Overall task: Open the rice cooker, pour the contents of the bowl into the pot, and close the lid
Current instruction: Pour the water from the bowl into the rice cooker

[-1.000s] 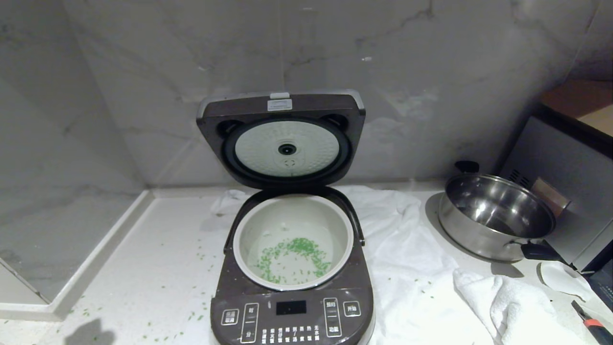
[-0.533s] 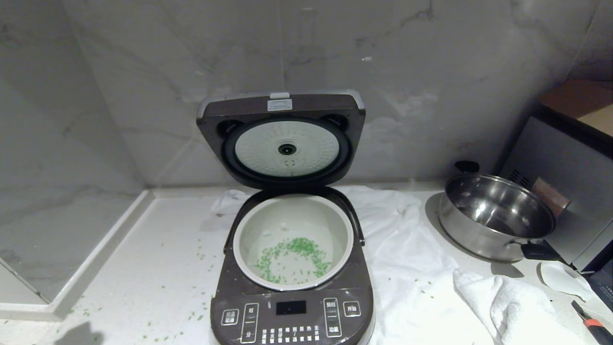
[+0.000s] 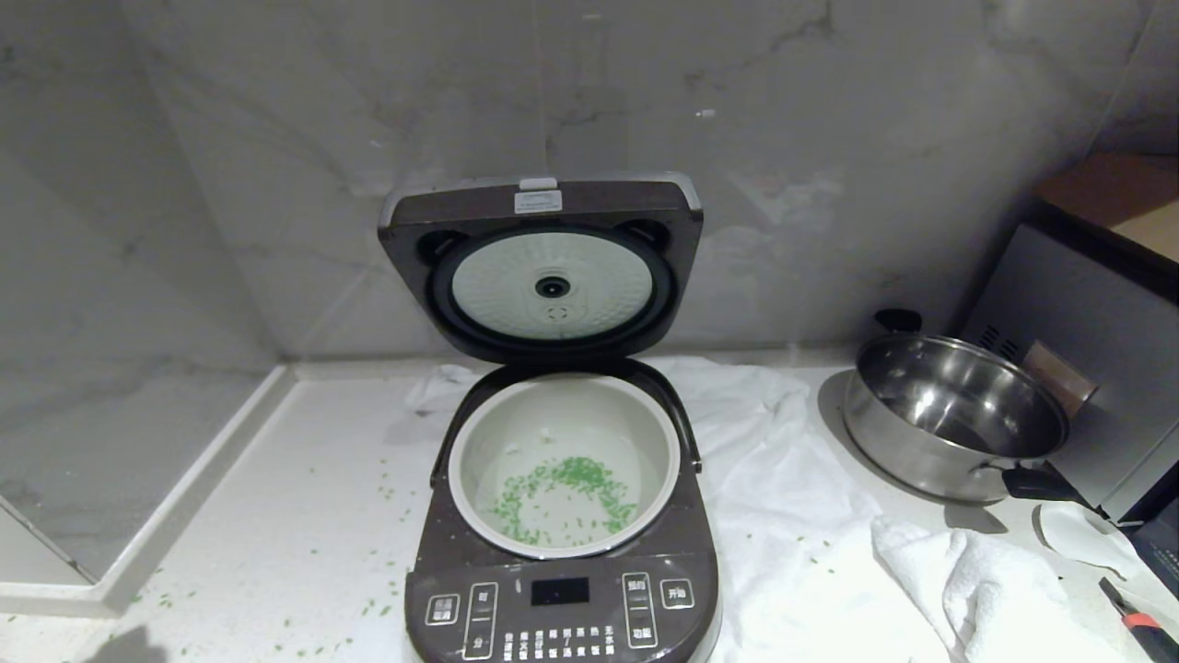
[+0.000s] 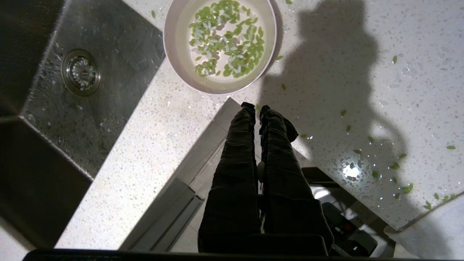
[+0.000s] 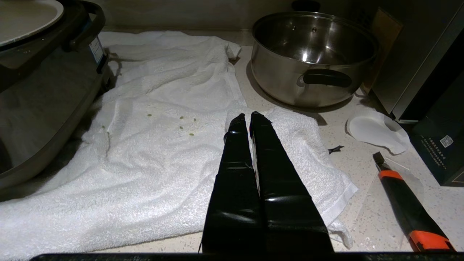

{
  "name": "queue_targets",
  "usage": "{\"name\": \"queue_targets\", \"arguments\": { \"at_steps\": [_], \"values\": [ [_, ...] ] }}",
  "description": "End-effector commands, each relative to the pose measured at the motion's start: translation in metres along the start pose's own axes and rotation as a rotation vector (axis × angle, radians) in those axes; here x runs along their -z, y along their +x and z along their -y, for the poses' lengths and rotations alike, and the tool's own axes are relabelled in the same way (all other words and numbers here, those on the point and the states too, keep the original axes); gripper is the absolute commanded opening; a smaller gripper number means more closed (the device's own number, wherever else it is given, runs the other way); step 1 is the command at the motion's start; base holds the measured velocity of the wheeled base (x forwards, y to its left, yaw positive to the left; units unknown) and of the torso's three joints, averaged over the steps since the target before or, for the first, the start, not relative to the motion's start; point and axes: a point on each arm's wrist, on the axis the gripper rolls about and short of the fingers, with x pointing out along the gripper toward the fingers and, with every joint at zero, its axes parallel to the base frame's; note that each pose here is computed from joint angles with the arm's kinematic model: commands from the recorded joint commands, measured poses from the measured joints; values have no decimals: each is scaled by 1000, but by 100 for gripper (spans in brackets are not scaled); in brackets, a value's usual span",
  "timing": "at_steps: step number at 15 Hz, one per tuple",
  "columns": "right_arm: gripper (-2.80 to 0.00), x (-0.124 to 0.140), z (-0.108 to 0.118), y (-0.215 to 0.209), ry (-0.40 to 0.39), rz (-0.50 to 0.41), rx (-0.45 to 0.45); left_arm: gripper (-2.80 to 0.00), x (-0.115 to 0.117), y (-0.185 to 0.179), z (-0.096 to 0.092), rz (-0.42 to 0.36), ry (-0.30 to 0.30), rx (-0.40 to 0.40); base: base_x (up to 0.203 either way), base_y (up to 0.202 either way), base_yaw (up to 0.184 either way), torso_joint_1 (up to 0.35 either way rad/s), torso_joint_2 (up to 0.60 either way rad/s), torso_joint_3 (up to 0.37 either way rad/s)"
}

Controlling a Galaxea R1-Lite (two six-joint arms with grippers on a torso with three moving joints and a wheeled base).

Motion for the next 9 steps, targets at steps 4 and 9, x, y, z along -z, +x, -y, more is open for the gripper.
{"name": "queue_targets", "arguments": {
  "at_steps": [4,9],
  "values": [
    [-280,0,0,0,-1,0,-1,-280,1,7,-2,-29,-8,12,0,0,0,0,0,0],
    [-280,0,0,0,-1,0,-1,-280,-1,9,-2,-30,-10,30,0,0,0,0,0,0]
  ]
}}
